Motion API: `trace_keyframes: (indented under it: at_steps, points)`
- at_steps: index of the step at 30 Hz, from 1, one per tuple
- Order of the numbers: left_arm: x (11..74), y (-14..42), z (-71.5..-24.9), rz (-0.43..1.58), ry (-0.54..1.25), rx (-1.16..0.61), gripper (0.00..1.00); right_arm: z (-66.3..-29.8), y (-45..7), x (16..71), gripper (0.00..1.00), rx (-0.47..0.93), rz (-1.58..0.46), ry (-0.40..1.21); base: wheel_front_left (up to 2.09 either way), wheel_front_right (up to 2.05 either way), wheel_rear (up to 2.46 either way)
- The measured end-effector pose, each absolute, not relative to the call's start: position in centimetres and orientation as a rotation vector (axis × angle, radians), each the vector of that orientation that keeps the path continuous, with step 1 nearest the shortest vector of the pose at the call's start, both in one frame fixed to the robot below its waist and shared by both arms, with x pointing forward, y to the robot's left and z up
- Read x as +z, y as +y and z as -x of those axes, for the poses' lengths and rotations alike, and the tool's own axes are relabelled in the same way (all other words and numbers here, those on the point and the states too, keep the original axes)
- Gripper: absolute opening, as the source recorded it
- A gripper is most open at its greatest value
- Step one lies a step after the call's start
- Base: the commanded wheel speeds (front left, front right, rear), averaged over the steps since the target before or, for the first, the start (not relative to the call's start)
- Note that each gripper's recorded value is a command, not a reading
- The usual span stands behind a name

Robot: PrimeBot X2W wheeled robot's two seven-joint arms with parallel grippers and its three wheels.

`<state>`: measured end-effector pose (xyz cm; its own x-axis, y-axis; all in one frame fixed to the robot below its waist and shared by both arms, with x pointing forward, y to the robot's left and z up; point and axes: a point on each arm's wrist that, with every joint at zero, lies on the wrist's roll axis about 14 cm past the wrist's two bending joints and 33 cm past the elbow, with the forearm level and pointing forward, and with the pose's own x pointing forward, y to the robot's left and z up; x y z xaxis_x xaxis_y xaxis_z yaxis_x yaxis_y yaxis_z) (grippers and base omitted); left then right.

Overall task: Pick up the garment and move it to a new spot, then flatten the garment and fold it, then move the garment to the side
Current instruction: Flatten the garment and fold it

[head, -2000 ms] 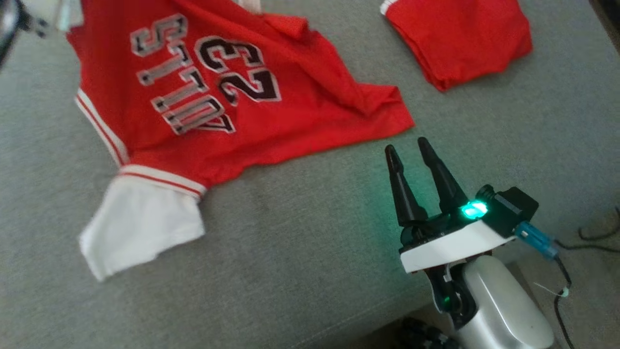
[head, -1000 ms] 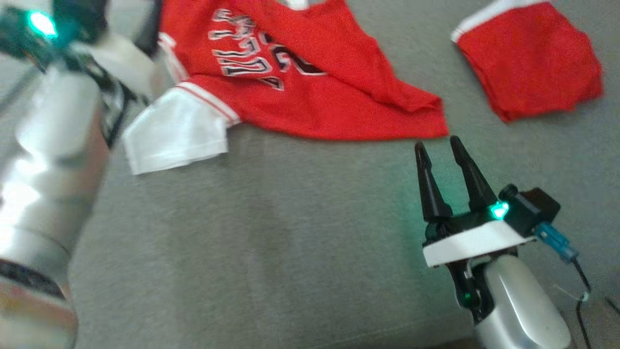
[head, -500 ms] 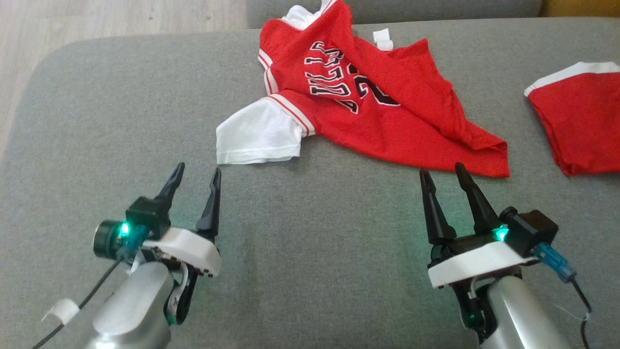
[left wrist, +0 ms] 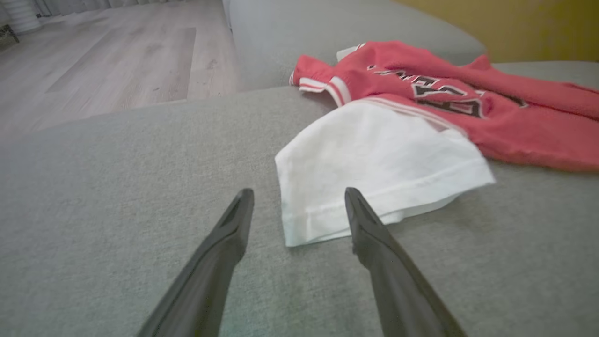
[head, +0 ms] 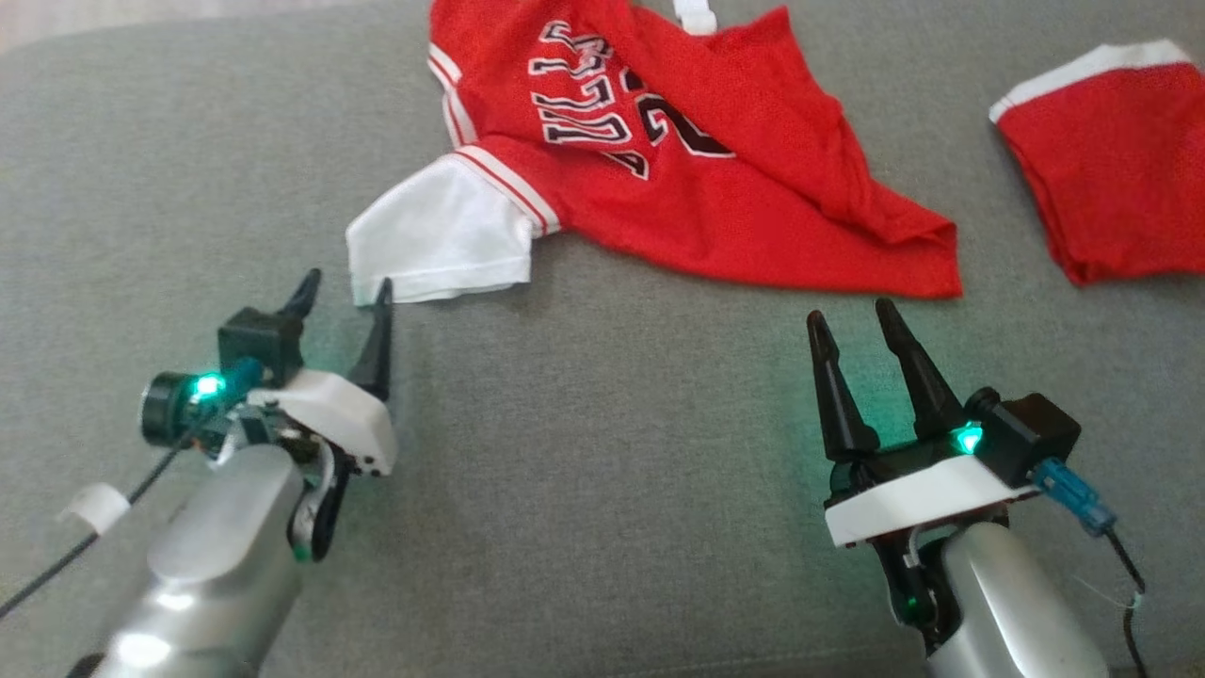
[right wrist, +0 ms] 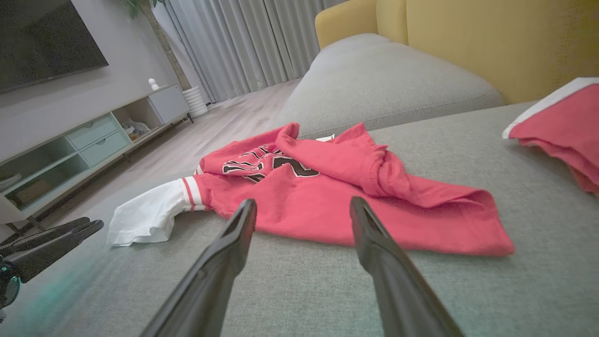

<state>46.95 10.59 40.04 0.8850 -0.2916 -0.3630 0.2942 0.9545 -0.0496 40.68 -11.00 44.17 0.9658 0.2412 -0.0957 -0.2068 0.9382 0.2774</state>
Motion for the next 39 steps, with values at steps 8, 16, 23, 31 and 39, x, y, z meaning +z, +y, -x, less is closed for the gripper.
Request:
trace_keyframes:
  at_steps: [8, 16, 23, 31, 39]
  points:
    - [36.2, 11.1, -49.2, -0.024, 0.492, -0.286, 1.0, -41.1, -12.7, 43.1, 1.0, 0.18, -0.261, 0.152, 0.0, 0.0, 0.0]
    - [35.1, 10.4, -50.0, -0.024, 0.539, -0.318, 1.0, -40.9, -13.0, 42.6, 1.0, 0.169, -0.26, 0.165, 0.0, 0.0, 0.0]
    - [35.2, 9.5, -49.5, -0.028, 0.566, -0.352, 0.0, -40.9, -13.0, 43.0, 1.0, 0.171, -0.26, 0.155, 0.0, 0.0, 0.0]
    - [36.3, 9.6, -47.8, 0.0, 0.532, -0.352, 0.0, -40.8, -14.6, 43.4, 1.0, 0.125, -0.243, 0.144, 0.0, 0.0, 0.0]
    - [41.4, 8.8, -47.6, 0.078, 0.326, -0.358, 0.0, -40.5, -16.0, 42.9, 1.0, 0.086, -0.217, 0.175, 0.0, 0.0, 0.0]
